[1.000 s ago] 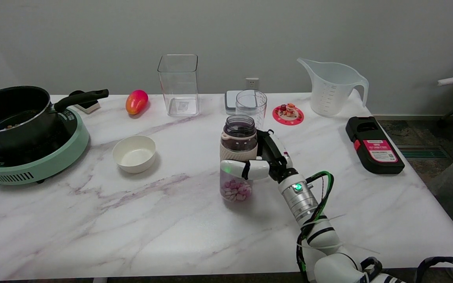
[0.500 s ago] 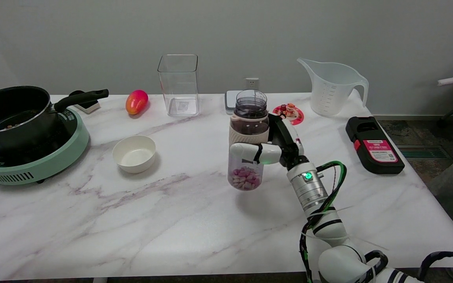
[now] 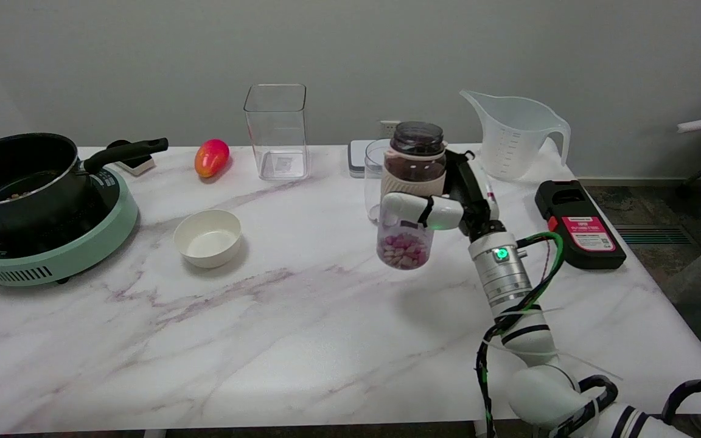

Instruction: Pick up the bottle.

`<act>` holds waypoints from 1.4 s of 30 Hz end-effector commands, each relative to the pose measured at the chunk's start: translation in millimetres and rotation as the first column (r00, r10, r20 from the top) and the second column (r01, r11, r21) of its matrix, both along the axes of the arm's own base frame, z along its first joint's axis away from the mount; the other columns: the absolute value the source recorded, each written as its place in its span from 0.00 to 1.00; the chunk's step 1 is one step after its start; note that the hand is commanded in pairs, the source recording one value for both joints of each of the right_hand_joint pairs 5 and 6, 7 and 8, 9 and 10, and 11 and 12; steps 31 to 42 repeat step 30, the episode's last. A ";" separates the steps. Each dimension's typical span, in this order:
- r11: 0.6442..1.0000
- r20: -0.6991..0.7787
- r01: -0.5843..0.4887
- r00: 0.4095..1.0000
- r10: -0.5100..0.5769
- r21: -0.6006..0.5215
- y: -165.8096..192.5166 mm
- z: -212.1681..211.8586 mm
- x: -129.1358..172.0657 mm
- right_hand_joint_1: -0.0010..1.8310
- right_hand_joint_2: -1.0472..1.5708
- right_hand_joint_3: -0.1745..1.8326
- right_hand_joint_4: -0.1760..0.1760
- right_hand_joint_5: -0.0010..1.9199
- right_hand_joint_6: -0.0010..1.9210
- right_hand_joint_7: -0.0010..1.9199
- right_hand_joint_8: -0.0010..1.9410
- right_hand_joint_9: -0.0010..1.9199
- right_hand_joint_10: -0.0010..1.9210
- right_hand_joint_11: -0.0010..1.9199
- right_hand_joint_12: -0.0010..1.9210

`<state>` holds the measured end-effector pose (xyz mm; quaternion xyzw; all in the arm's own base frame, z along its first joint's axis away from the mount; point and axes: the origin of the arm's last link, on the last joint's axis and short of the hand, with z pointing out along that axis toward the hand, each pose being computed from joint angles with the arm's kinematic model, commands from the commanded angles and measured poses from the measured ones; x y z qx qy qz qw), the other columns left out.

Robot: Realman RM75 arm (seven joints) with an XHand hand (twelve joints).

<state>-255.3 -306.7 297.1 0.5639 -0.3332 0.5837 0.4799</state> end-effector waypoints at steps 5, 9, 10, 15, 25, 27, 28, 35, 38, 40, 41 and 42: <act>0.972 -0.182 -0.133 0.978 0.098 -0.193 10.4 80.8 62.7 0.68 1.00 0.20 0.50 0.99 0.99 0.99 0.98 0.95 0.95 0.88 0.88; 0.950 -0.305 -0.151 0.950 0.063 -0.274 24.6 114.8 83.6 0.68 1.00 0.20 0.50 0.98 0.98 0.98 0.97 0.95 0.95 0.87 0.87; 0.948 -0.336 -0.135 0.941 0.033 -0.287 26.7 123.7 87.8 0.68 1.00 0.20 0.50 0.98 0.98 0.98 0.97 0.95 0.95 0.87 0.87; 0.951 -0.393 -0.061 0.917 -0.065 -0.302 25.5 150.1 100.6 0.67 1.00 0.20 0.50 0.96 0.96 0.98 0.97 0.94 0.94 0.86 0.86; 0.935 -0.593 0.094 0.750 -0.293 -0.343 0.9 176.5 109.9 0.67 0.99 0.27 0.50 0.91 0.91 0.94 0.93 0.90 0.90 0.81 0.81; 0.932 -0.643 0.096 0.698 -0.314 -0.351 -7.9 179.5 116.5 0.69 0.96 0.29 0.50 0.90 0.90 0.93 0.92 0.89 0.89 0.80 0.80; 0.931 -0.655 0.098 0.685 -0.319 -0.350 -10.0 179.4 117.2 0.71 0.95 0.30 0.50 0.90 0.90 0.92 0.91 0.89 0.88 0.79 0.79; 0.932 -0.690 0.091 0.648 -0.323 -0.351 -15.5 180.0 122.5 0.73 0.91 0.33 0.50 0.89 0.89 0.91 0.90 0.87 0.87 0.78 0.78; 0.932 -0.690 0.091 0.648 -0.323 -0.351 -15.5 180.0 122.5 0.73 0.91 0.33 0.50 0.89 0.89 0.91 0.90 0.87 0.87 0.78 0.78; 0.932 -0.690 0.091 0.648 -0.323 -0.351 -15.5 180.0 122.5 0.73 0.91 0.33 0.50 0.89 0.89 0.91 0.90 0.87 0.87 0.78 0.78; 0.932 -0.690 0.091 0.648 -0.323 -0.351 -15.5 180.0 122.5 0.73 0.91 0.33 0.50 0.89 0.89 0.91 0.90 0.87 0.87 0.78 0.78; 0.932 -0.690 0.091 0.648 -0.323 -0.351 -15.5 180.0 122.5 0.73 0.91 0.33 0.50 0.89 0.89 0.91 0.90 0.87 0.87 0.78 0.78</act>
